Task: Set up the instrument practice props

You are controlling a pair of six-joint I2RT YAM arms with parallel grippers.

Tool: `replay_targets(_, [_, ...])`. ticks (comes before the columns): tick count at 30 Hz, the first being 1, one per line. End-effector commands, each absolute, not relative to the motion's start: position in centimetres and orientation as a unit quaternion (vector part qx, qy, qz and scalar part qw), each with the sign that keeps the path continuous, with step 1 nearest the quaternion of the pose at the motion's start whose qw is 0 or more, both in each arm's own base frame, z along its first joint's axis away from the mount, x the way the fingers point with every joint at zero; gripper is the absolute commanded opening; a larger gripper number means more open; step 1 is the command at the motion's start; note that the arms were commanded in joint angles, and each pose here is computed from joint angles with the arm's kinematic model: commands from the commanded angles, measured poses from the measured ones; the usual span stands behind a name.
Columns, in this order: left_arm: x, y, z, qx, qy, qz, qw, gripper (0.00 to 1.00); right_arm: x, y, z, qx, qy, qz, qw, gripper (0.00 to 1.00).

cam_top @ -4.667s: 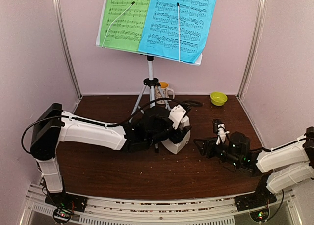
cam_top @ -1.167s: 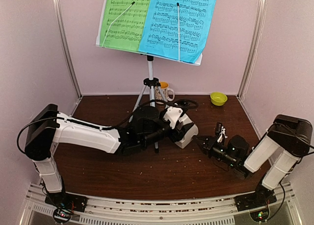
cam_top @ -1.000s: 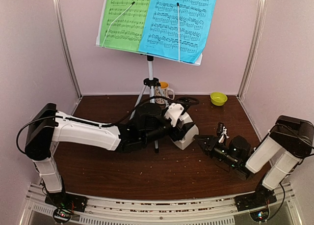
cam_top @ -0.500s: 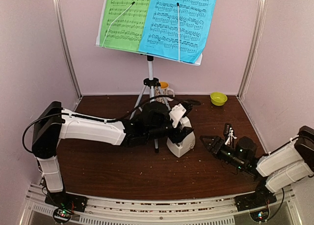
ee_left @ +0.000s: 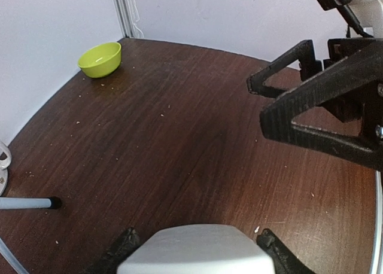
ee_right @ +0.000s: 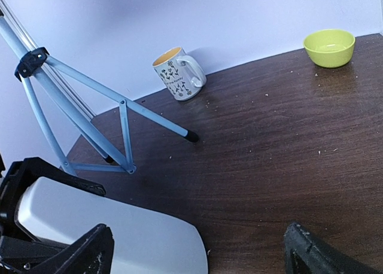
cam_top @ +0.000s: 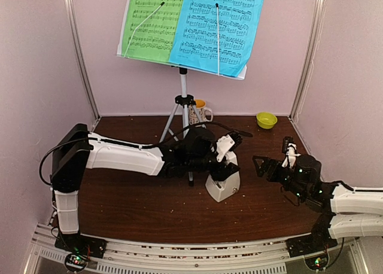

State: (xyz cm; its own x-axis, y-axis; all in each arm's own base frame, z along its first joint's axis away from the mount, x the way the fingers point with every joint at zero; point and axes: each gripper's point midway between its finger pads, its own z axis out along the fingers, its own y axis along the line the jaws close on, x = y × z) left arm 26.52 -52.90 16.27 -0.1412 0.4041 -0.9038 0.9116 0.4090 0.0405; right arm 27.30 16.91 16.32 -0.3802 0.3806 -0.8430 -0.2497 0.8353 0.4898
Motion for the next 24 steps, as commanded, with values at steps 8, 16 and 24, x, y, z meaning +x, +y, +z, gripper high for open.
replay_targets(8, [26.1, -53.9, 22.9, 0.465, 0.652, -0.326, 0.503, 0.87, 27.5, 19.5, 18.8, -0.032, 0.781, 0.301, 0.546, 1.0])
replay_targets(16, [24.9, -49.6, 25.8, 0.459, 0.618, -0.337, 0.542, 0.98, 27.7, 21.2, 21.4, -0.053, 0.77, 0.334, 0.541, 1.0])
replay_targets(24, [23.8, -48.2, 24.4, 0.45, 0.603, -0.382, 0.536, 0.89, 27.3, 24.9, 22.9, -0.076, 0.758, 0.423, 0.491, 1.0])
